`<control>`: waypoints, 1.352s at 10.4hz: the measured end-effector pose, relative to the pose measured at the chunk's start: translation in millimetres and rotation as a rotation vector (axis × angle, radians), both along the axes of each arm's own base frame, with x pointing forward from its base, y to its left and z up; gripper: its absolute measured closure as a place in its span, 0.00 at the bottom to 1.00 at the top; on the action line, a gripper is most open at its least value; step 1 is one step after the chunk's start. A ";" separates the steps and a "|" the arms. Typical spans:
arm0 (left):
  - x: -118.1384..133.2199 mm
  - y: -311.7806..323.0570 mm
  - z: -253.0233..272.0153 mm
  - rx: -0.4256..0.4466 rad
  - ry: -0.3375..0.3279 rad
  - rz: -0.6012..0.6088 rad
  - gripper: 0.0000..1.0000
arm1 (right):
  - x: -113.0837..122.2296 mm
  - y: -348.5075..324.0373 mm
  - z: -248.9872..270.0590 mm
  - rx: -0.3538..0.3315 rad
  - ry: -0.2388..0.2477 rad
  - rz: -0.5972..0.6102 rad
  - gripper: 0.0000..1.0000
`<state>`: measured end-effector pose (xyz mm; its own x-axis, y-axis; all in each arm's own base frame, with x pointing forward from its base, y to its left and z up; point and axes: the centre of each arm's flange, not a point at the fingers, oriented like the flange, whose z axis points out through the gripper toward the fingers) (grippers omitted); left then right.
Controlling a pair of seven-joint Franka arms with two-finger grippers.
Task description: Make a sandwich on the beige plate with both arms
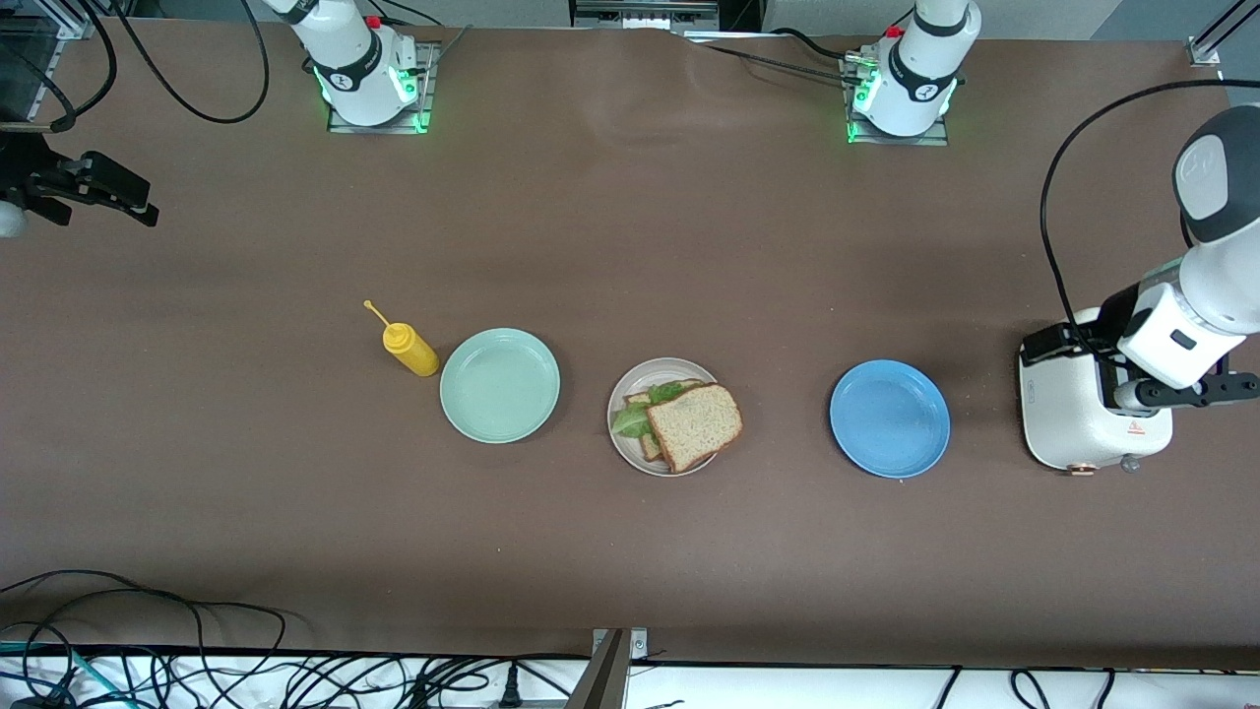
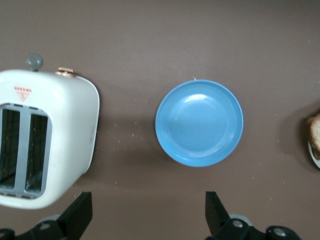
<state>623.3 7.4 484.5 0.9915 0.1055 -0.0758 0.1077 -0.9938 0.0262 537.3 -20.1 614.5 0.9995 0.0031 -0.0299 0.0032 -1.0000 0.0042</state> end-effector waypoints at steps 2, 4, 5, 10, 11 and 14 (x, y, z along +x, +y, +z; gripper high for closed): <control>-5.8 -7.9 21.7 -0.018 0.025 0.002 0.00 | -0.1 -1.2 0.0 0.000 0.000 -0.002 0.00; -18.4 -9.5 48.9 -0.018 0.047 0.004 0.00 | -0.3 -5.3 0.0 0.000 0.000 -0.010 0.00; -27.5 -11.6 60.4 -0.014 0.065 0.001 0.00 | -0.3 -5.8 -0.1 0.001 0.001 -0.010 0.00; -67.2 -20.5 118.4 -0.003 0.079 -0.021 0.00 | -0.5 -5.9 -0.2 0.001 0.003 -0.011 0.00; -70.4 -19.4 127.2 0.005 0.063 -0.041 0.00 | -0.6 -6.0 -0.2 0.001 0.003 -0.011 0.00; -78.0 -15.9 142.7 0.030 0.036 -0.092 0.00 | -2.5 -7.8 -1.6 0.003 0.019 -0.015 0.00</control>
